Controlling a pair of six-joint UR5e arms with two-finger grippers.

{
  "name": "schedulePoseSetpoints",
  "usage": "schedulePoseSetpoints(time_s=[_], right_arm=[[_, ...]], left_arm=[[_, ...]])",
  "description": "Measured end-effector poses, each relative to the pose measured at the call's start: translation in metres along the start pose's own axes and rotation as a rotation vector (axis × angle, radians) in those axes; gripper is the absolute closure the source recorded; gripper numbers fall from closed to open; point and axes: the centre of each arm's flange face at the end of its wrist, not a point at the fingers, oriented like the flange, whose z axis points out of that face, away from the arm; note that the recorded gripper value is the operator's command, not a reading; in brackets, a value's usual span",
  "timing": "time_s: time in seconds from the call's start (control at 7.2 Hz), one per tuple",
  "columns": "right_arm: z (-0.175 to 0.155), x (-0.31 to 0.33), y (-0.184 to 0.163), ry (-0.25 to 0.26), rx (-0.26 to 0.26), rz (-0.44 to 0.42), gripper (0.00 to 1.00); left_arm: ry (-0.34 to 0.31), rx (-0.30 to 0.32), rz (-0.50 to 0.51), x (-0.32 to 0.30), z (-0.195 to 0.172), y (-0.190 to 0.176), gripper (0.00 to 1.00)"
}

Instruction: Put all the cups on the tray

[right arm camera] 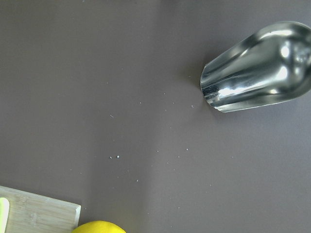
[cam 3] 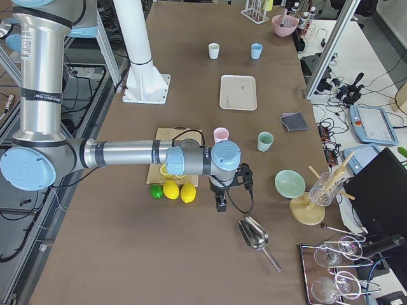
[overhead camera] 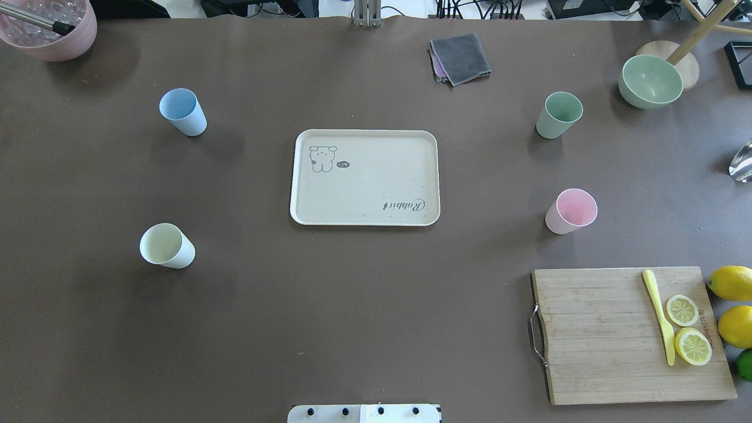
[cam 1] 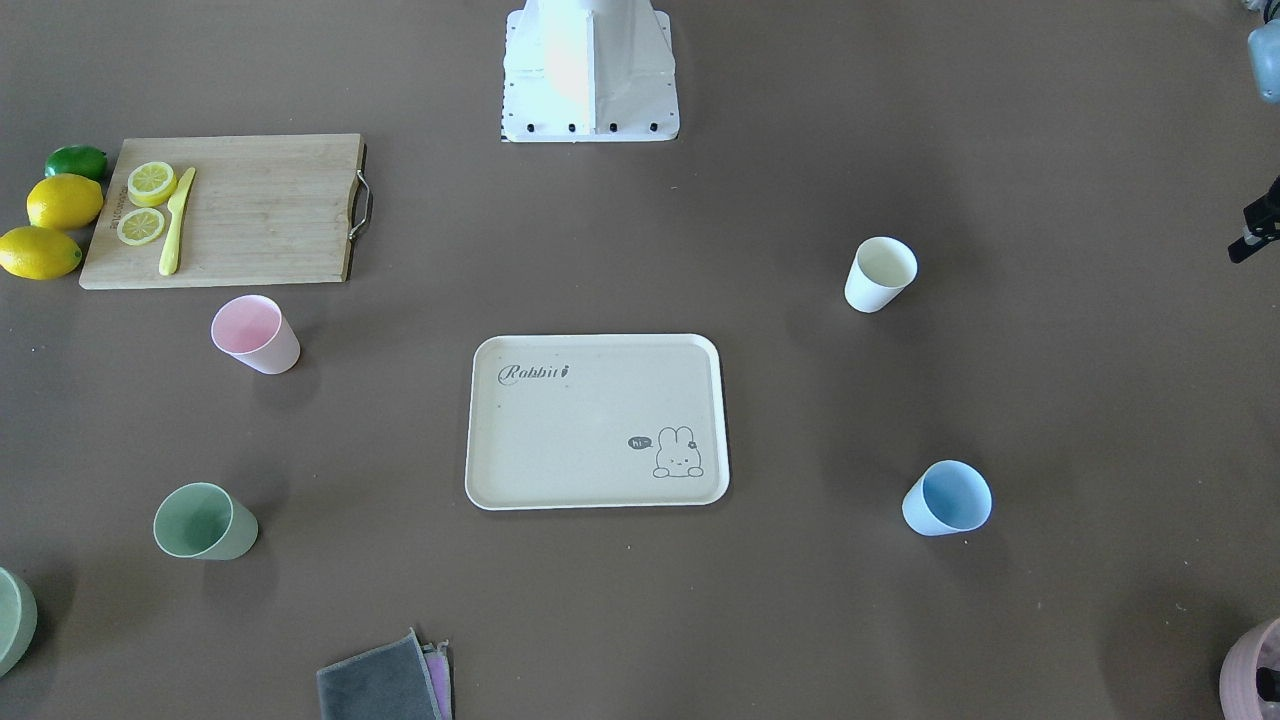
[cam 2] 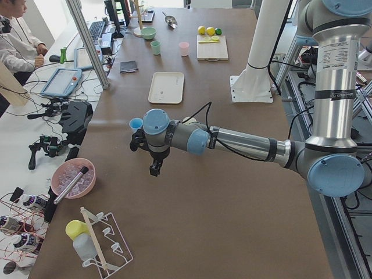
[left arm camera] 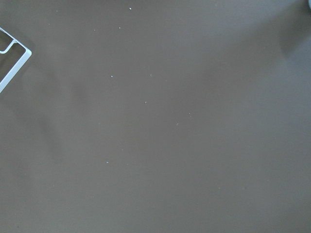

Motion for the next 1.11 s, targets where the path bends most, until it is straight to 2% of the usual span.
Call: schedulePoseSetpoints(time_s=[0.56,0.83,0.97,1.11], right_arm=[[0.0,0.0,-0.003,-0.01,0.003,-0.001,0.0],[-0.004,-0.005,-0.008,-0.01,0.048,-0.05,0.0],[-0.005,-0.008,-0.01,-0.021,0.073,-0.079,0.0],[-0.004,-0.013,-0.008,-0.08,0.092,-0.091,0.0]], left_arm=[[0.009,0.019,-0.024,-0.001,-0.001,0.002,0.02],[0.003,0.031,-0.013,0.002,-0.003,0.002,0.02],[0.007,0.036,-0.005,0.003,-0.001,0.002,0.03],[0.015,0.046,-0.022,0.007,0.0,0.0,0.03]])
